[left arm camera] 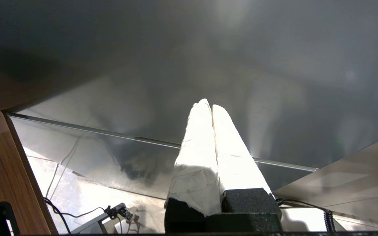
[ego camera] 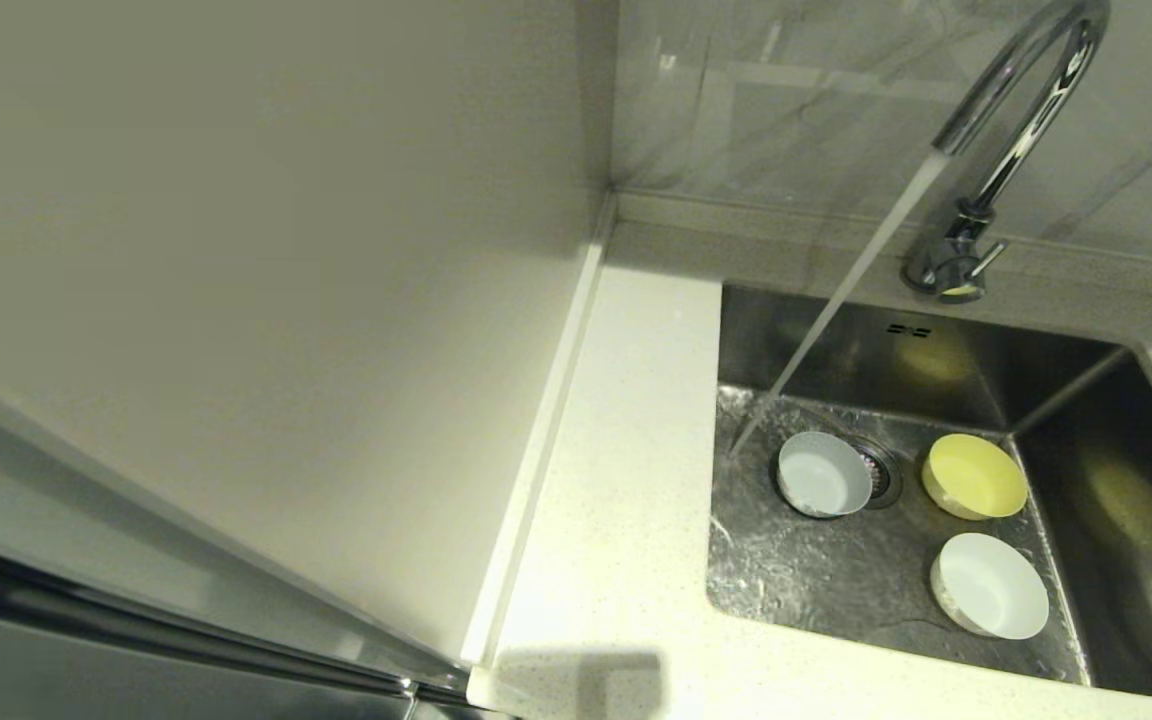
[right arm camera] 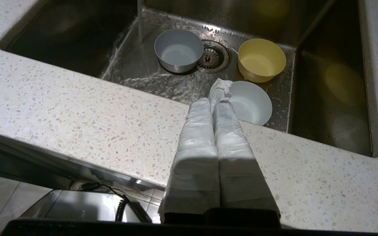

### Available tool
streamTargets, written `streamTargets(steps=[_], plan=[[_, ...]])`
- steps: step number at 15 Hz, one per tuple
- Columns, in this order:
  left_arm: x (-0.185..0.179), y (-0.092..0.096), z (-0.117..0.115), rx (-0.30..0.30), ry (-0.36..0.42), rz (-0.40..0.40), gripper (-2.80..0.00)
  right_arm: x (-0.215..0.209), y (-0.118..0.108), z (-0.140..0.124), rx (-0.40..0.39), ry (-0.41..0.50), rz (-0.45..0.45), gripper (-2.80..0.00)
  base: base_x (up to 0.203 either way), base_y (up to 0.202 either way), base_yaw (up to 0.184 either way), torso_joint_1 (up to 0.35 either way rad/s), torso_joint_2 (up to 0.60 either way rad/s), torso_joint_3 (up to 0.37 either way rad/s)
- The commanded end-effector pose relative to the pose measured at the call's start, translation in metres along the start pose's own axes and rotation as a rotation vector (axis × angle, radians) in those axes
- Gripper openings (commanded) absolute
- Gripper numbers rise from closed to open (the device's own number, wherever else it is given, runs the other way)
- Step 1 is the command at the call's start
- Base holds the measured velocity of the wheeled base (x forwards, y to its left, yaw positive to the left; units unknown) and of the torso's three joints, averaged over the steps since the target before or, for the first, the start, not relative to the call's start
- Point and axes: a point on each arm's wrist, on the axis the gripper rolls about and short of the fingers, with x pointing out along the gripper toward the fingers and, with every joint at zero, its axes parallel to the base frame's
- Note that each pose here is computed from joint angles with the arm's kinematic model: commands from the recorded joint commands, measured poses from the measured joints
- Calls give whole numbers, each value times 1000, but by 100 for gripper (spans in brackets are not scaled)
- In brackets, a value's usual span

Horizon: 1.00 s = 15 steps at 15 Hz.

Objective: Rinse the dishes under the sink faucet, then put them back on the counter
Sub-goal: Wait for the water to rinse the bowl, then turn off the faucet

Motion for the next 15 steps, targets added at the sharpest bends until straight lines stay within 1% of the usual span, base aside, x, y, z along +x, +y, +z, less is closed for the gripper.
streamTargets(steps=[1, 12, 13, 14, 15], plan=[[0, 0, -1, 0, 3, 0, -280, 0, 0, 0, -1, 0, 1, -280, 0, 0, 0, 0, 0, 0], [0, 0, -1, 0, 3, 0, -280, 0, 0, 0, -11, 2, 0, -280, 0, 0, 0, 0, 0, 0], [0, 0, -1, 0, 3, 0, -280, 0, 0, 1, -4, -2, -1, -280, 0, 0, 0, 0, 0, 0], [0, 0, -1, 0, 3, 0, -280, -3, 0, 10, 19, -36, -1, -280, 0, 0, 0, 0, 0, 0], [0, 0, -1, 0, 3, 0, -280, -8, -1, 26, 52, -83, 5, -280, 0, 0, 0, 0, 0, 0]])
